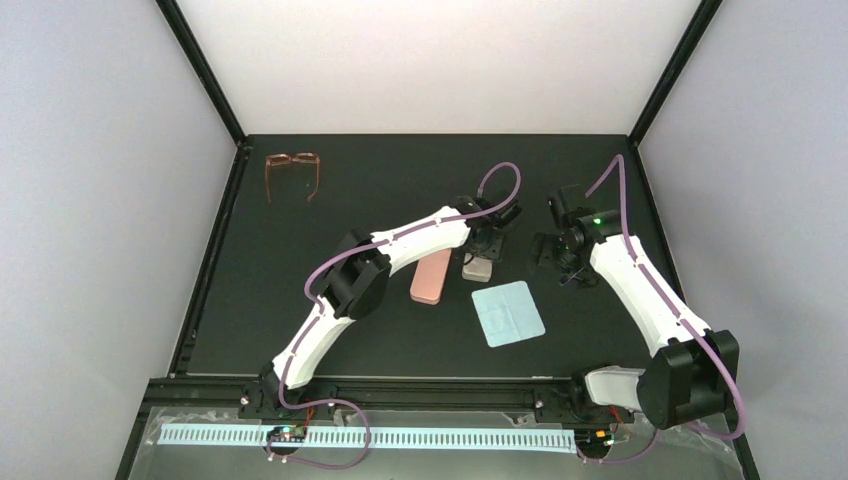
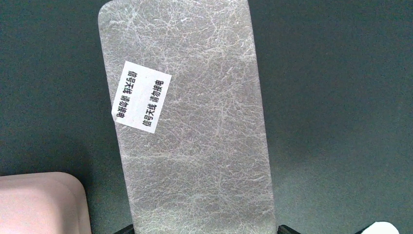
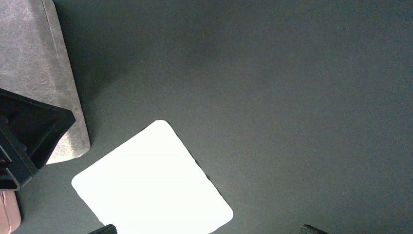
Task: Organize the sunglasses
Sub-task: Pick up the sunglasses case from the center of the board.
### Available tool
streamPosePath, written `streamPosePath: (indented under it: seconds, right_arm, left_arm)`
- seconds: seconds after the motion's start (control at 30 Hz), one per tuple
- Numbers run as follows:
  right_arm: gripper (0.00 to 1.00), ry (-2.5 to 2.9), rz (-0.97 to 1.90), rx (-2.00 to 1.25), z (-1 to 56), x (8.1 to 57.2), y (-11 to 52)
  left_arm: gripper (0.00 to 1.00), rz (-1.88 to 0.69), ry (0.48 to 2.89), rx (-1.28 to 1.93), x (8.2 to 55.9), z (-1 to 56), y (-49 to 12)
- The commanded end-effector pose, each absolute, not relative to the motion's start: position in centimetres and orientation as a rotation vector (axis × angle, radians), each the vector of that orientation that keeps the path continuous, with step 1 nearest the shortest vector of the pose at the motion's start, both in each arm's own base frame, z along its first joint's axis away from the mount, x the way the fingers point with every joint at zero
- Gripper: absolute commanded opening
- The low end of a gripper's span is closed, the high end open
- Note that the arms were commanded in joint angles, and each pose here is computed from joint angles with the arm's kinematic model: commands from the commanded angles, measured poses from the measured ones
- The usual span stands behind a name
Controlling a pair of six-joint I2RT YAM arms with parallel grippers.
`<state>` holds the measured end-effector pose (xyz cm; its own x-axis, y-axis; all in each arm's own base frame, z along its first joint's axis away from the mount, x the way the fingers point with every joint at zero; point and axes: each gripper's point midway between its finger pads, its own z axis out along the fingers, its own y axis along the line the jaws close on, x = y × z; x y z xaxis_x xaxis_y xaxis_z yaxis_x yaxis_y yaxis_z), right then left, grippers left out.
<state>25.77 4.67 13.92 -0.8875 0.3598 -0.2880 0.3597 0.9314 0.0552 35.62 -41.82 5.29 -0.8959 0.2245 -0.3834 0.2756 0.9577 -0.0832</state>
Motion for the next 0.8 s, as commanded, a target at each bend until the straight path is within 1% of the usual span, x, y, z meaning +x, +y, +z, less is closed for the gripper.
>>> streamPosePath:
  seconds: [0.0,0.13,0.27,0.37,0.53,0.63,0.7,0.77]
  right_arm:
    - [1.0,2.793,-0.002,0.521,13.7,25.9,4.6]
    - [1.0,2.789,0.002,0.521,13.8,25.9,4.6]
    - [1.0,2.766,-0.008,0.516,14.6,26.2,4.4]
    - [1.0,2.737,0.006,0.501,15.6,26.5,4.4]
    - [1.0,2.653,0.091,0.475,18.8,27.5,5.1]
    - [1.0,2.59,0.203,0.451,21.1,28.2,6.2]
    - [1.0,2.54,0.317,0.424,22.8,28.8,7.5]
    - [1.0,2.488,0.43,0.399,24.5,29.2,8.7]
  left_arm:
    - [0.72,-0.148,2.736,0.341,35.9,5.0,-41.8]
    - [0.66,-0.145,2.742,0.338,35.8,5.0,-41.7]
    - [0.5,-0.187,2.715,0.345,36.0,6.7,-42.0]
    - [0.43,-0.277,2.675,0.358,36.2,9.7,-42.5]
    - [0.37,-0.548,2.581,0.371,36.9,17.3,-42.2]
    - [0.34,-0.682,2.533,0.375,36.7,21.4,-40.8]
    - [0.33,-0.765,2.504,0.373,36.4,23.8,-39.6]
    - [0.29,-0.829,2.475,0.37,36.0,25.7,-38.4]
